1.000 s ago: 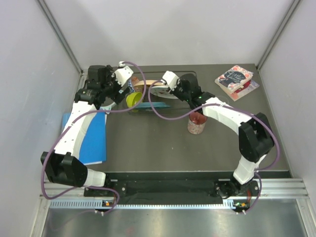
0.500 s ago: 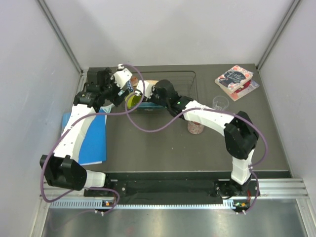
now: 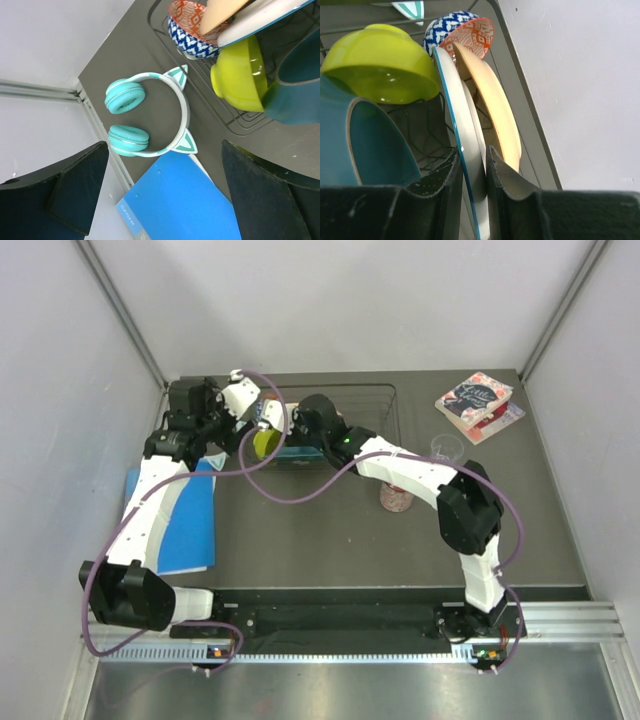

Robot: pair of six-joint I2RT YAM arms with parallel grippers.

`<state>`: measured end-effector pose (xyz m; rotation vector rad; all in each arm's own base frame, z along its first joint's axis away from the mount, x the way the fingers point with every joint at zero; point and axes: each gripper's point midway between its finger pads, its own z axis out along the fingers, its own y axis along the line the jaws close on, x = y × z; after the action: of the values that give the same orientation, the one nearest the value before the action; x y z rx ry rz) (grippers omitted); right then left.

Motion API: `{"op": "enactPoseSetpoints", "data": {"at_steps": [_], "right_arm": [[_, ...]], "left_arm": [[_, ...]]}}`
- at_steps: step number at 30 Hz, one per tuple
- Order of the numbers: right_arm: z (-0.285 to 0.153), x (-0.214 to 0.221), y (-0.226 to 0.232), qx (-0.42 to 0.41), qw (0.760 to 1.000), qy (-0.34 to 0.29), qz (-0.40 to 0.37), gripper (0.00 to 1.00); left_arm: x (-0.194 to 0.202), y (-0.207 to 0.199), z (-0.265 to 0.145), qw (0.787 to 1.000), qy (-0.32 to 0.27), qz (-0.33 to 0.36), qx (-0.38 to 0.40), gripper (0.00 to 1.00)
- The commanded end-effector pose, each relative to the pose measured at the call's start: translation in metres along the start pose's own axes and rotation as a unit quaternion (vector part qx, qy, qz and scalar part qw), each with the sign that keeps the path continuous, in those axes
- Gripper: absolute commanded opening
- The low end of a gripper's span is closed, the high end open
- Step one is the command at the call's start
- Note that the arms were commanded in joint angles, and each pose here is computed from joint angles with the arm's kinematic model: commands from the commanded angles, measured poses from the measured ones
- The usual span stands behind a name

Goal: Load the mixed dishes into the dish rack

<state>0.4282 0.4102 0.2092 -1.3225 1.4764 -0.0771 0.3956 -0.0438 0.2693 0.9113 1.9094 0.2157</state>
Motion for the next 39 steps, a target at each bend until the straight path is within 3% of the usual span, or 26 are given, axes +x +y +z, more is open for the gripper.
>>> {"op": "enactPoseSetpoints", "data": {"at_steps": [1,6,13,19,28,39], "right_arm": [[0.008,-0.053,0.031,-0.046,0.996,-0.071,0.016,0.19],[0.015,-0.067,0.042,-0.054,0.995,-0.087,0.017,0.23],[0.020,-0.077,0.077,-0.079,0.992,-0.090,0.032,0.47],[0.008,-0.087,0.080,-0.072,0.993,-0.095,0.026,0.54],[-0.022,-0.130,0.026,0.002,0.992,-0.121,0.048,0.76],[-0.099,-0.148,-0.050,0.070,0.984,-0.129,0.099,0.80]], "left_arm": [[-0.019,0.005,-0.010,0.999,-0.039,0.013,-0.013,0.99],[-0.019,0.005,-0.009,0.999,-0.040,0.012,-0.012,0.99],[-0.019,0.005,-0.008,0.999,-0.038,0.014,-0.012,0.99],[-0.018,0.003,-0.007,0.999,-0.039,0.013,-0.006,0.99],[-0.015,0.002,-0.007,0.999,-0.032,0.008,-0.006,0.99],[-0.023,0.005,-0.010,0.999,-0.038,-0.001,-0.005,0.99]]}}
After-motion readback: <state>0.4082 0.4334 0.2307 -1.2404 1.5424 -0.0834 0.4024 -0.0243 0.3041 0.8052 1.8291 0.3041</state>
